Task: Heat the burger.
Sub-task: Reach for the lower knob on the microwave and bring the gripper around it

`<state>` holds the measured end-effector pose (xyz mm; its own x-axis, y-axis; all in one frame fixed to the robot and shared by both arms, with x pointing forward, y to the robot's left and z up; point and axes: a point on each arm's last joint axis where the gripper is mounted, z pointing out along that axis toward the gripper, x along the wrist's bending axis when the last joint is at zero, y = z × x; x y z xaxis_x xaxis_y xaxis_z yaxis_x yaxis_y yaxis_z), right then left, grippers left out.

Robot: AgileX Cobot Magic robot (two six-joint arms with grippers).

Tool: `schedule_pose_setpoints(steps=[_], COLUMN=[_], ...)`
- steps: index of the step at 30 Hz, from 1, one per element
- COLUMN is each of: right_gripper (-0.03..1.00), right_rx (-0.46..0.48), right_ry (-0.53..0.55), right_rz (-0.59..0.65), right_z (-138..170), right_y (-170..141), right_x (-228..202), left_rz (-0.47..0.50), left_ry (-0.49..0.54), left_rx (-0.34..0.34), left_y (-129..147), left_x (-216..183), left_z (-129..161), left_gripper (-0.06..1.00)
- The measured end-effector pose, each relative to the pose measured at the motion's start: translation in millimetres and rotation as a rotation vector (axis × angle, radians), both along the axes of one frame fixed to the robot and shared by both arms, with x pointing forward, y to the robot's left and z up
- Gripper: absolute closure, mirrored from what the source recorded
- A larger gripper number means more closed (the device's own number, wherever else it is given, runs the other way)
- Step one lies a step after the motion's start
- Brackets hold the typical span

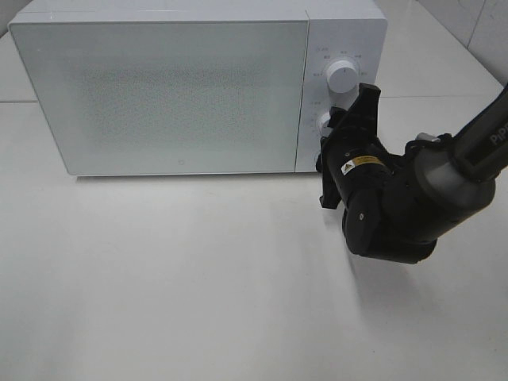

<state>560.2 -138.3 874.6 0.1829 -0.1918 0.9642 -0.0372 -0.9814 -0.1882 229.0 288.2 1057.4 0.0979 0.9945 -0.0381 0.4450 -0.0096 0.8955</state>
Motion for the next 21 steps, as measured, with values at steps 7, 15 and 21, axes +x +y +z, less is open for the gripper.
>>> schedule_pose_setpoints(steps=[7,15,21], right_gripper=[0.53,0.53,0.45], right_rx=[-0.013,-0.044,-0.044], right_ry=[0.002,0.005,0.008], right_rz=[-0.005,-0.015,-0.017], right_z=[-0.1,-0.2,0.3], right_y=[-0.6,-1.1,0.6], right_x=[0.0,-0.2,0.4], left_rz=[0.000,0.000,0.000], left_ry=[0.000,0.000,0.000], left_rx=[0.000,0.000,0.000], left_y=[0.0,0.0,0.0], left_x=[0.0,0.0,0.0], left_z=[0.0,0.0,0.0], left_gripper=[-0.04,-0.04,-0.04])
